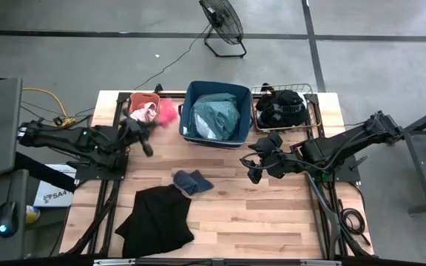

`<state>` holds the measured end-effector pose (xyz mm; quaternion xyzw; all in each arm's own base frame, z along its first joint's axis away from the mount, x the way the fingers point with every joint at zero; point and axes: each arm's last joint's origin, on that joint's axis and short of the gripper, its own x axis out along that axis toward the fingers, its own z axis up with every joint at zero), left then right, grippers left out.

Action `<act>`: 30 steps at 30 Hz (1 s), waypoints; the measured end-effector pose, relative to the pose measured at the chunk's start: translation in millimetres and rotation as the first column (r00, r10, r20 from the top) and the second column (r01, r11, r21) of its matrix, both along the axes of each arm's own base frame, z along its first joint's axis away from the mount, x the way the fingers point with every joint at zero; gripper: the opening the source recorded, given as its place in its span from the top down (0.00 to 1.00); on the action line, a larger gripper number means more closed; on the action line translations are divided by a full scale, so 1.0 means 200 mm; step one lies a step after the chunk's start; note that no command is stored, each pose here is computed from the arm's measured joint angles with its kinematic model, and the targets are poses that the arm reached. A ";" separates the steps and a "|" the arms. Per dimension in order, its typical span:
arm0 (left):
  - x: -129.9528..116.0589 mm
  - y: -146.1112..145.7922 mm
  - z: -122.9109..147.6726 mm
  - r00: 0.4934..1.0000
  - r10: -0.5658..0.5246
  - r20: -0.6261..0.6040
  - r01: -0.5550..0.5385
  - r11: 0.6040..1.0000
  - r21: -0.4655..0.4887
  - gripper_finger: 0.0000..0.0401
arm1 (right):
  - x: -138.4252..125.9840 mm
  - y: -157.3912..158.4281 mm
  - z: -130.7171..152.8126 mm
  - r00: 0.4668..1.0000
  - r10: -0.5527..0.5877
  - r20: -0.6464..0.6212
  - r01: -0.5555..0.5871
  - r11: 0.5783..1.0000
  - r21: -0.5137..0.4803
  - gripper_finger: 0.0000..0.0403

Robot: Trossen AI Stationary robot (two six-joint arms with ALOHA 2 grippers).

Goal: Pick & Place Cloths
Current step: Put the pink sock into the orange bin

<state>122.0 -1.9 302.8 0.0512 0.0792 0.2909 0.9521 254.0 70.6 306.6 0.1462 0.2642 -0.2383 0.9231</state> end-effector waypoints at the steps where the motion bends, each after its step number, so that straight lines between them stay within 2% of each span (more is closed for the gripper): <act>1: -0.01 0.01 0.00 0.996 0.090 0.007 -0.090 0.996 -0.002 1.00 | 0.00 0.00 0.00 1.000 0.000 0.000 0.000 1.000 0.000 0.31; 5: -0.05 0.04 -0.04 0.930 0.369 -0.011 -0.368 0.930 0.017 1.00 | 0.00 0.00 0.00 1.000 0.000 0.000 0.000 1.000 0.000 0.31; 11: -0.04 0.08 -0.09 0.855 0.517 -0.036 -0.517 0.856 0.015 1.00 | 0.00 0.00 0.00 1.000 0.000 0.000 0.000 1.000 0.000 0.31; 16: 0.01 0.19 -0.13 0.817 0.566 -0.107 -0.572 0.819 -0.036 1.00 | 0.00 0.00 0.00 1.000 -0.001 0.002 0.001 1.000 0.002 0.31; 20: 0.02 0.31 -0.19 0.775 0.595 -0.214 -0.624 0.774 -0.108 1.00 | 0.00 0.00 0.00 1.000 -0.002 0.003 0.002 1.000 0.002 0.31; 25: 0.00 0.47 -0.29 0.727 0.553 -0.407 -0.666 0.713 -0.222 1.00 | 0.00 0.00 0.00 1.000 -0.001 0.002 0.001 1.000 0.001 0.31; 30: -0.03 0.59 -0.38 0.668 0.511 -0.541 -0.714 0.646 -0.271 1.00 | 0.00 0.00 0.00 1.000 0.000 0.001 0.000 1.000 0.000 0.31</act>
